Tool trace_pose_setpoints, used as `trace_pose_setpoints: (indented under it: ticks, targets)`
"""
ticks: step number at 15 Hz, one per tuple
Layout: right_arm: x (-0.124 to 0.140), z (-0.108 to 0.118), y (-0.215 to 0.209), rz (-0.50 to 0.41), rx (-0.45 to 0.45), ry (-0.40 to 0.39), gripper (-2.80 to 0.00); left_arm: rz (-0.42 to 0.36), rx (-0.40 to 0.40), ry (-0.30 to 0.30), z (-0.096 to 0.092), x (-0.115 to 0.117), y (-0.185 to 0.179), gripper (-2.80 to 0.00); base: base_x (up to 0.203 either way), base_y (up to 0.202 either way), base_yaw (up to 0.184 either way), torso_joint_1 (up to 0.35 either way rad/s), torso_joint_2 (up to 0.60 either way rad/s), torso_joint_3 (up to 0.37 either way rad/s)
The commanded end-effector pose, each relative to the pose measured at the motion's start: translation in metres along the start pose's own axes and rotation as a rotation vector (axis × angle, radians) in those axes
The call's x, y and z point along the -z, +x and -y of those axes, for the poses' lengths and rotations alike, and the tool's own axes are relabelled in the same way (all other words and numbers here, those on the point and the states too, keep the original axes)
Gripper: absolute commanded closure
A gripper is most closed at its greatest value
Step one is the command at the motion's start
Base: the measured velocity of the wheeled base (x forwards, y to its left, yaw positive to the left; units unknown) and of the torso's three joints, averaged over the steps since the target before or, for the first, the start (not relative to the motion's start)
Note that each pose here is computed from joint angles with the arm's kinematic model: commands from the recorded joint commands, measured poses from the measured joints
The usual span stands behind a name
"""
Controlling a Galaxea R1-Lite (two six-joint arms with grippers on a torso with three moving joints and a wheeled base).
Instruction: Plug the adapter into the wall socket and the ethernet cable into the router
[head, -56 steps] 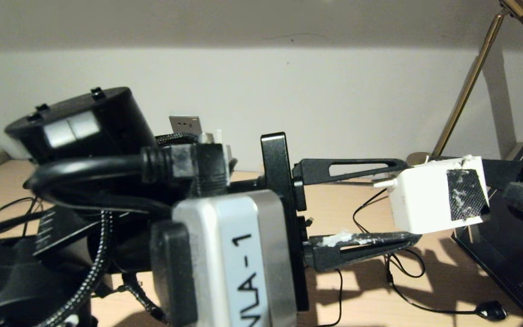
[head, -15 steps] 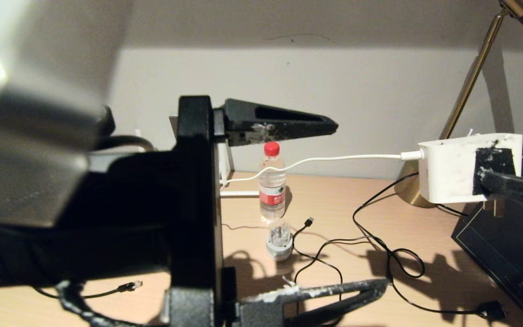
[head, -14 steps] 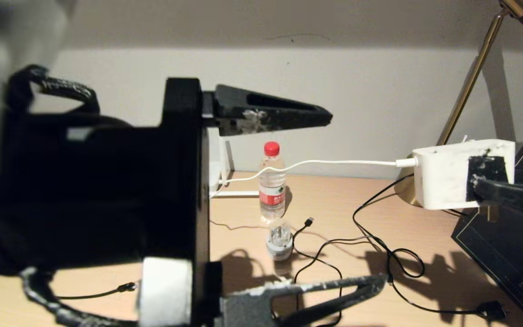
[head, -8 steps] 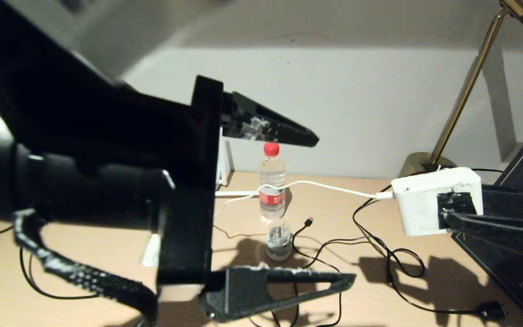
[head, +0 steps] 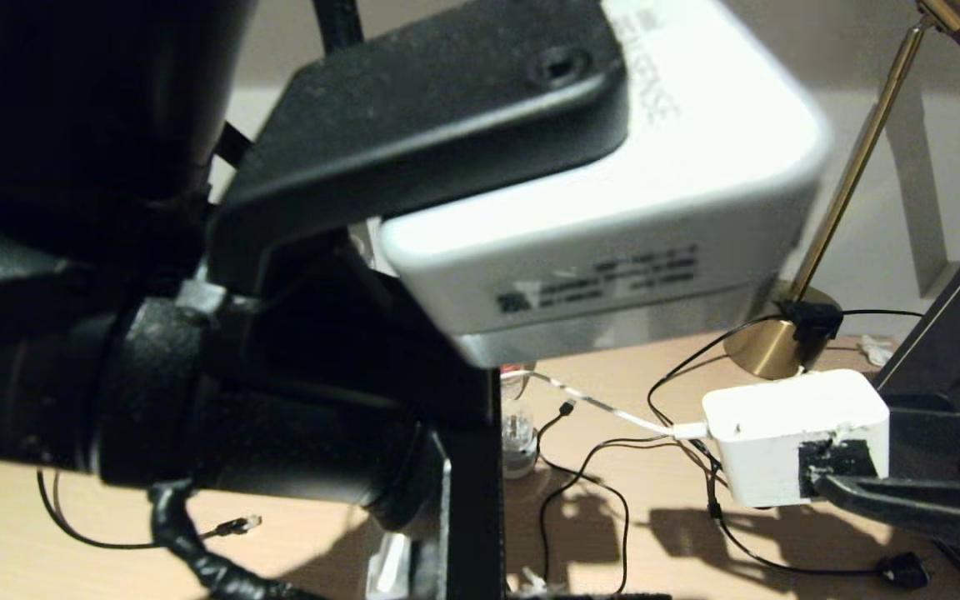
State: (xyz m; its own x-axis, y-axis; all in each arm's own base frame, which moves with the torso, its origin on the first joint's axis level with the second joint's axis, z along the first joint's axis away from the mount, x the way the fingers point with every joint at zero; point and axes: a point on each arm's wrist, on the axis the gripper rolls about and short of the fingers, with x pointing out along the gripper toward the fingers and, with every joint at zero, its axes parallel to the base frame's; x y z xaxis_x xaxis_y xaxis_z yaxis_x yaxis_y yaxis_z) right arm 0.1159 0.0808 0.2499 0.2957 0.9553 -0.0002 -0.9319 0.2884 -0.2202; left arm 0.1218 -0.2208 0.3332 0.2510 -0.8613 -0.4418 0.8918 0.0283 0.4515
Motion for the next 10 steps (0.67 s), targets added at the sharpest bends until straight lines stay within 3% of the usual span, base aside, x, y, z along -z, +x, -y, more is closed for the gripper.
trace_pose_setpoints:
  ticks: [1,10]
  targets:
    - [0.001,-0.003,-0.001,0.004,-0.013,-0.006,0.0,-0.012,0.022,0.001,0.0,-0.004,0.001,-2.8,0.0,0.0,0.0,0.0,0.0,0.0]
    - [0.011,-0.012,-0.004,-0.007,-0.038,-0.034,0.0,-0.003,0.042,0.005,-0.011,-0.017,0.034,-2.8,0.0,0.0,0.0,0.0,0.0,0.0]
